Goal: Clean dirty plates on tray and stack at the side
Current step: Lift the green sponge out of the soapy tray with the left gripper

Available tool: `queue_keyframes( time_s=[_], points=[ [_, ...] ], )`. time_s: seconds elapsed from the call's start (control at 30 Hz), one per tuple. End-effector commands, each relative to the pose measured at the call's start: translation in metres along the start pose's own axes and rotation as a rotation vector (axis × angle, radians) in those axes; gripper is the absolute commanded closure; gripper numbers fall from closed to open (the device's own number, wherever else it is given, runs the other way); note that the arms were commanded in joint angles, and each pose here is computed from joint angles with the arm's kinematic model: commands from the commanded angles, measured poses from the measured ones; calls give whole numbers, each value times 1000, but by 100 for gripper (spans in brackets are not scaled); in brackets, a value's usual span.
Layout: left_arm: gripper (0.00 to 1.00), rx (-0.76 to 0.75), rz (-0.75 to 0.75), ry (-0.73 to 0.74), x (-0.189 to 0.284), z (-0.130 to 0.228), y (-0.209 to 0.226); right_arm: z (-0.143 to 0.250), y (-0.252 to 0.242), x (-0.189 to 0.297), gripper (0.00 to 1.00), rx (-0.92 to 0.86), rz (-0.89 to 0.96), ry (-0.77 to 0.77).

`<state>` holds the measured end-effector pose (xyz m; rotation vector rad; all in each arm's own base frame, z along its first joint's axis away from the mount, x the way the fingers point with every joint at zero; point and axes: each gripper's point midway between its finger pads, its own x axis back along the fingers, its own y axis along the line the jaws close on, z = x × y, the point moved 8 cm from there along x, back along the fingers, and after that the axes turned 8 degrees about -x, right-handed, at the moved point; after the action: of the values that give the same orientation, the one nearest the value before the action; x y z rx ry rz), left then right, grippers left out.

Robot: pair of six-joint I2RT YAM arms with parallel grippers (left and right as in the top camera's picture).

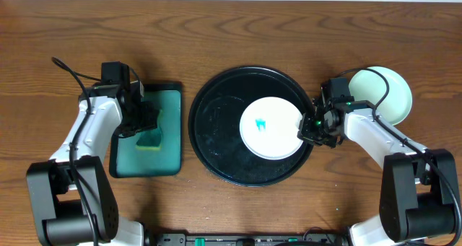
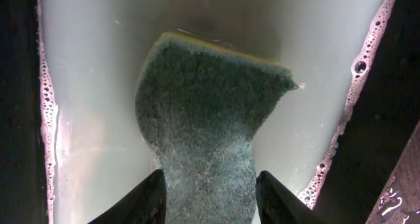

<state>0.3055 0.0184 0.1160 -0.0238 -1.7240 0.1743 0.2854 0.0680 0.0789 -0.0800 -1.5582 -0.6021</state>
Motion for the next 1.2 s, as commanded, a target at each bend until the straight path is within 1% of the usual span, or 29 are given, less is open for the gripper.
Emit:
queue_keyframes(
  time_s=[0.0, 0.17, 0.27, 0.33, 0.8, 0.83, 0.87, 0.93, 0.97, 1.0, 1.03, 1.07, 1.1, 1.13, 1.17],
  points=[
    [55, 2, 12, 50, -14, 4, 1, 4, 2, -4, 99, 27, 7, 16],
    [55, 10, 12, 82, -27, 5, 3, 5, 2, -4, 99, 25, 10, 20],
    [60, 8, 12, 72, -28, 3, 3, 5, 1, -4, 99, 25, 11, 21],
    [61, 8, 12, 70, -29, 2, 3, 5, 1, -4, 99, 25, 11, 21],
    [64, 11, 12, 90, -43, 1, 5, 6, 0, -4, 99, 21, 17, 30],
    [63, 11, 12, 94, -44, 1, 5, 6, 0, -4, 99, 21, 17, 30],
    [60, 12, 12, 97, -46, 2, 5, 6, 0, -4, 99, 21, 17, 30],
    [53, 13, 12, 108, -49, 3, 5, 6, 0, -4, 99, 22, 17, 30],
    [47, 14, 12, 116, -51, 3, 6, 6, 0, -4, 99, 22, 17, 30],
    [45, 15, 12, 124, -53, 4, 6, 6, 0, -4, 99, 22, 17, 30],
    [48, 17, 12, 132, -55, 5, 6, 6, 0, -4, 99, 22, 17, 30],
    [58, 17, 13, 137, -57, 5, 6, 6, 0, -4, 99, 22, 18, 30],
    [75, 18, 13, 139, -58, 6, 6, 6, 0, -4, 99, 21, 18, 31],
    [89, 18, 16, 139, -58, 6, 6, 7, 0, -4, 99, 21, 18, 31],
    [92, 18, 17, 139, -57, 5, 6, 7, 0, -4, 99, 21, 19, 32]
  ],
)
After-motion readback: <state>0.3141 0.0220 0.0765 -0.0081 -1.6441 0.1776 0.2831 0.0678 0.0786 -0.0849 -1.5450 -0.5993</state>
